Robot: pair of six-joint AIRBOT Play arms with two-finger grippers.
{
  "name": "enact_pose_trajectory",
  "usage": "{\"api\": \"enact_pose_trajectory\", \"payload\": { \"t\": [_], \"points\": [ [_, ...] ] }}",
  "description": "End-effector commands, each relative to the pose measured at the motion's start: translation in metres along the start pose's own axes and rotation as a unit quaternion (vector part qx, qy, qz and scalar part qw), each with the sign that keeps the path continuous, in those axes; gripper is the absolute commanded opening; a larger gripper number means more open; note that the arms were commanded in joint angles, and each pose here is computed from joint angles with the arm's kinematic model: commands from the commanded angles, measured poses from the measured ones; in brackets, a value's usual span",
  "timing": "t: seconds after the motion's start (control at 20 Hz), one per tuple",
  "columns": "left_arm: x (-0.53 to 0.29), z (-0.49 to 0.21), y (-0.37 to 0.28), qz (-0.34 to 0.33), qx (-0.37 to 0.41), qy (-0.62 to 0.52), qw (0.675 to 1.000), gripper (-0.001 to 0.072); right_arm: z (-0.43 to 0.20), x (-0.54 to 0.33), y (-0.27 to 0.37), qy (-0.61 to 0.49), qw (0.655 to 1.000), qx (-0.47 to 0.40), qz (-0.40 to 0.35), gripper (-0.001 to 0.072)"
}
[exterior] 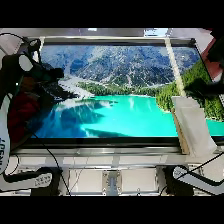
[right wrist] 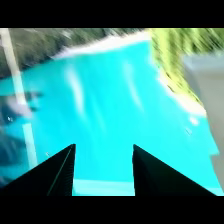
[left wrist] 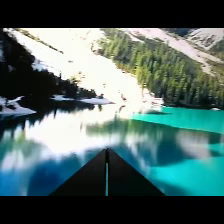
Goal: Fold the shirts.
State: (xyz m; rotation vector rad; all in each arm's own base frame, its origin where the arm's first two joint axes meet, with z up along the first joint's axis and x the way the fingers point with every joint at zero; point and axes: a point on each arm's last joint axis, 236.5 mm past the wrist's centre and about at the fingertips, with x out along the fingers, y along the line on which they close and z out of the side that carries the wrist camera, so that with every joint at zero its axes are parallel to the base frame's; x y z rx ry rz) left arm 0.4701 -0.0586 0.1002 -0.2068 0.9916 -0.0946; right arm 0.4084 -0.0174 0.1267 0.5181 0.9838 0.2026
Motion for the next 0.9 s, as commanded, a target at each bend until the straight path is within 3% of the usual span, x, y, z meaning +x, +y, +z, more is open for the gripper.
{"api": "enact_pose_trajectory", "payload": {
  "t": [0.0, 0.15, 0.3, 0.85],
  "points": [
    [-0.002, 0.001, -0.036, -0.074, -0.009, -0.002, 0.997, 0.0016, 0.038, 0.030, 0.100, -0.106, 0.982, -0.146, 0.053, 0.0405],
    [-0.002, -0.001, -0.037, -0.074, 0.000, 0.001, 0.997, 0.0016, 0.027, 0.057, 0.124, -0.109, 0.957, -0.268, -0.008, 0.0405],
    [-0.003, -0.001, -0.040, -0.081, -0.004, 0.001, 0.997, 0.0016, 0.020, 0.064, 0.130, -0.104, 0.935, -0.336, -0.045, 0.0404],
    [-0.003, -0.001, -0.042, -0.084, -0.006, 0.002, 0.996, 0.0016, 0.023, 0.063, 0.118, -0.100, 0.926, -0.357, -0.075, 0.0404]
  ]
}}
